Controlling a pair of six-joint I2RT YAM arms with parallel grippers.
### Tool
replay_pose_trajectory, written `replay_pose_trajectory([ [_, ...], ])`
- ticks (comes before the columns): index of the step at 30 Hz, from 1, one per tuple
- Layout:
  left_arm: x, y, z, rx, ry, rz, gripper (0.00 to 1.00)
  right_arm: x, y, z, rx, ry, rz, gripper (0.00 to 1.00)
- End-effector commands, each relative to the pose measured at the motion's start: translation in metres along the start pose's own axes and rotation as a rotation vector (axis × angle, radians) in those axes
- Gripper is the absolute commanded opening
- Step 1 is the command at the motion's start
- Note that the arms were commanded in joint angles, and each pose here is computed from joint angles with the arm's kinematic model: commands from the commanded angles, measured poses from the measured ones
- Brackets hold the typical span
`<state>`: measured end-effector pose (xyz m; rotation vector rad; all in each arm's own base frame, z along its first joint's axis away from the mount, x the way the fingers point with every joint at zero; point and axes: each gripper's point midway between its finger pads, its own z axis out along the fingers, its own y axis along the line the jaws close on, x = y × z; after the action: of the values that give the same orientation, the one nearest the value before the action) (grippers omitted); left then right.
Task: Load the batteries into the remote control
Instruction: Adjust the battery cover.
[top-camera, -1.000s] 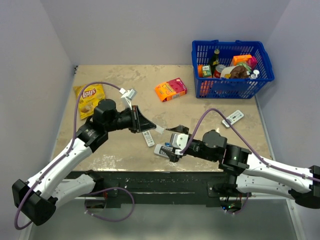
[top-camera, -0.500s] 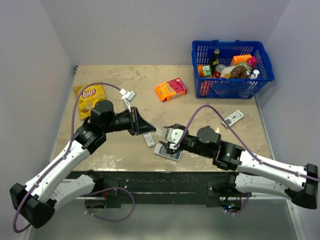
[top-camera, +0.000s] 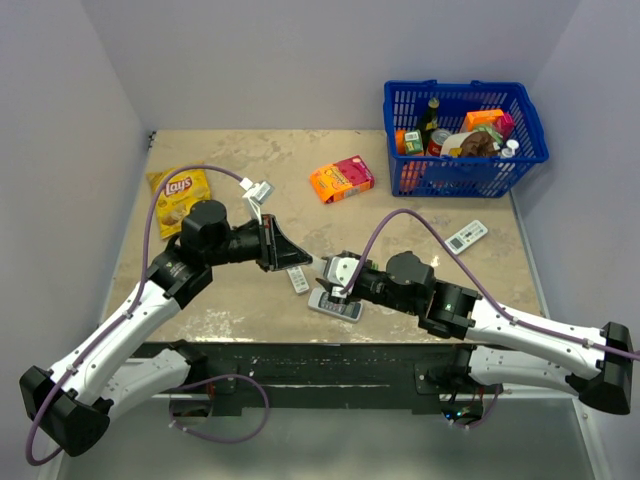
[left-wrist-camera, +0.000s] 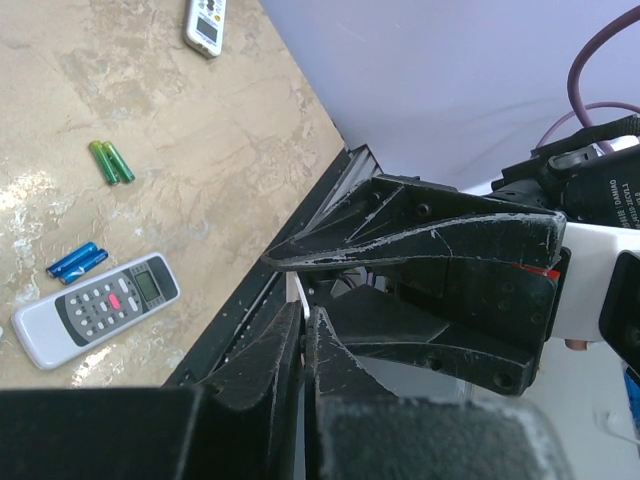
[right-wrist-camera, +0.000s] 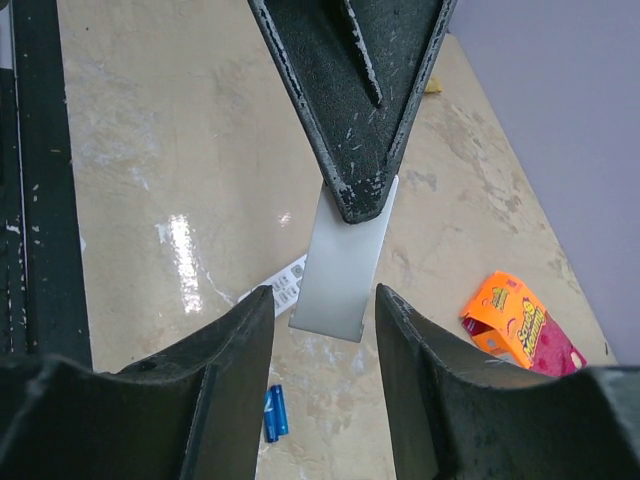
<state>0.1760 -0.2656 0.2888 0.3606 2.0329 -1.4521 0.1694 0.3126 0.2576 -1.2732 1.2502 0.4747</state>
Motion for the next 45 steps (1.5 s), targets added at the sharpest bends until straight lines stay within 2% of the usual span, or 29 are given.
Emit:
replay_pose_trajectory([
  [1, -0.002, -0.008, -0.002, 0.035, -0.003, -0.002, 0.00, -0.027, -0.017, -0.001, 0.049, -0.074, -0.008, 0.46],
  [6, -0.004, -0.010, -0.002, 0.045, -0.007, -0.002, 0.00, -0.026, -0.018, 0.000, 0.056, -0.067, -0.008, 0.37],
  [12, 0.000, -0.001, 0.000, 0.004, 0.004, -0.034, 0.00, -0.023, -0.019, -0.001, 0.063, -0.058, 0.006, 0.12],
  [15, -0.003, 0.014, 0.001, -0.079, -0.016, -0.057, 0.30, -0.015, -0.018, -0.001, 0.073, -0.033, 0.028, 0.08],
  [16, -0.004, 0.018, 0.001, -0.107, -0.022, -0.059, 0.51, -0.013, -0.019, -0.001, 0.087, -0.027, 0.036, 0.08],
  [19, -0.016, 0.040, -0.006, -0.263, -0.087, -0.065, 0.80, 0.003, -0.025, -0.002, 0.152, 0.016, 0.083, 0.07],
  [23, -0.039, 0.086, -0.030, -0.585, -0.218, -0.088, 0.92, 0.028, -0.036, -0.007, 0.270, 0.079, 0.161, 0.07],
  [26, -0.043, 0.117, -0.035, -0.739, -0.252, -0.116, 0.93, 0.047, -0.053, -0.016, 0.400, 0.116, 0.226, 0.05],
  [31, -0.025, 0.172, -0.026, -0.958, -0.219, -0.168, 0.93, 0.067, -0.076, -0.033, 0.600, 0.146, 0.311, 0.04],
  [35, -0.007, 0.206, -0.006, -1.079, -0.165, -0.186, 0.93, 0.079, -0.079, -0.039, 0.651, 0.159, 0.330, 0.03],
  [40, -0.002, 0.233, 0.011, -1.237, -0.138, -0.198, 0.90, 0.077, -0.083, -0.044, 0.677, 0.093, 0.363, 0.04],
  [45, 0.021, 0.259, 0.034, -1.331, -0.080, -0.266, 0.78, 0.079, -0.085, -0.047, 0.688, 0.091, 0.368, 0.04],
])
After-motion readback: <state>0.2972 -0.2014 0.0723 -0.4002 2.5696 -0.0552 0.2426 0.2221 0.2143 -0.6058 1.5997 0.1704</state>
